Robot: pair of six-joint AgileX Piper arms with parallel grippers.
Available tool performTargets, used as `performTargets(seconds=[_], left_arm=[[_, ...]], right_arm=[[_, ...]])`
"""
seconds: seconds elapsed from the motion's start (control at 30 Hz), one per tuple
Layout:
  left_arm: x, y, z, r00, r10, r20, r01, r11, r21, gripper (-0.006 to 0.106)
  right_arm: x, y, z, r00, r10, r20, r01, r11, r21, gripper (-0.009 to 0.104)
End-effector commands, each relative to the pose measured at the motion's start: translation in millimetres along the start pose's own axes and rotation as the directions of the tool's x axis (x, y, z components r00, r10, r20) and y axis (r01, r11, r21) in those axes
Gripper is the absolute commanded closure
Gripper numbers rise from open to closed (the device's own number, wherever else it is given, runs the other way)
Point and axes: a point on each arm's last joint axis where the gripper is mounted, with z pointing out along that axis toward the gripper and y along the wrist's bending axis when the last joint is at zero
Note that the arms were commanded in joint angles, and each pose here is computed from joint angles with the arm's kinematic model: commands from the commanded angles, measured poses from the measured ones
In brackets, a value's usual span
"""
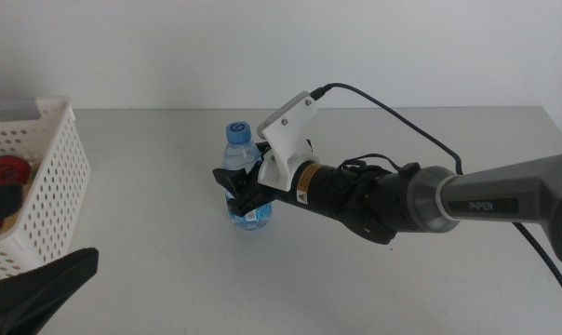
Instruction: Use arms to grab the bottles and put them into the dustbin to the left of the table.
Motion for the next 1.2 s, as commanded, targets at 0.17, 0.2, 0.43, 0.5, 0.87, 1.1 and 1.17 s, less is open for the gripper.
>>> performTargets(seconds=[0.17, 0.2, 0.43, 0.5, 0.87, 1.1, 1.17], left_arm=[[-13.6, 1.4, -2.3, 0.996, -0.014, 0.091, 0.014, 1.0, -0.006, 0.007], [-13.6, 1.4, -2.3, 0.996, -0.014, 0.091, 0.014, 1.0, -0.006, 0.007], [-13.6, 1.4, -2.3, 0.996, -0.014, 0.091, 0.014, 1.0, -0.006, 0.007], [-13.6, 1.4, -2.3, 0.996, -0.014, 0.091, 0.014, 1.0, -0.006, 0.007], [-13.6, 1.4, -2.3, 0.996, -0.014, 0.091, 0.014, 1.0, -0.006, 0.007], [-13.6, 1.4, -2.3, 0.996, -0.014, 0.091, 0.014, 1.0, -0.006, 0.007], [-13.6, 1.4, -2.3, 0.996, -0.014, 0.091, 0.014, 1.0, -0.006, 0.007]], right_arm=[[-52.7, 2.1, -8.6, 0.98, -0.013, 0.2, 0.016, 1.0, -0.011, 0.095], [-50.7, 1.9, -8.5, 0.983, -0.014, 0.185, 0.016, 1.0, -0.008, 0.095], [-42.4, -0.3, -7.4, 0.995, -0.013, 0.095, 0.012, 1.0, 0.018, 0.086], [-42.3, -0.3, -7.4, 0.995, -0.01, 0.095, 0.009, 1.0, 0.018, 0.082], [-47.2, 4.8, -31.0, 0.998, 0.057, 0.033, -0.058, 0.998, 0.027, 0.019], [-51.7, 15.7, -82.5, 0.995, 0.094, 0.014, -0.094, 0.995, 0.028, 0.016], [-56.6, 19.6, -101.8, 0.994, 0.105, 0.023, -0.105, 0.994, 0.028, 0.016]])
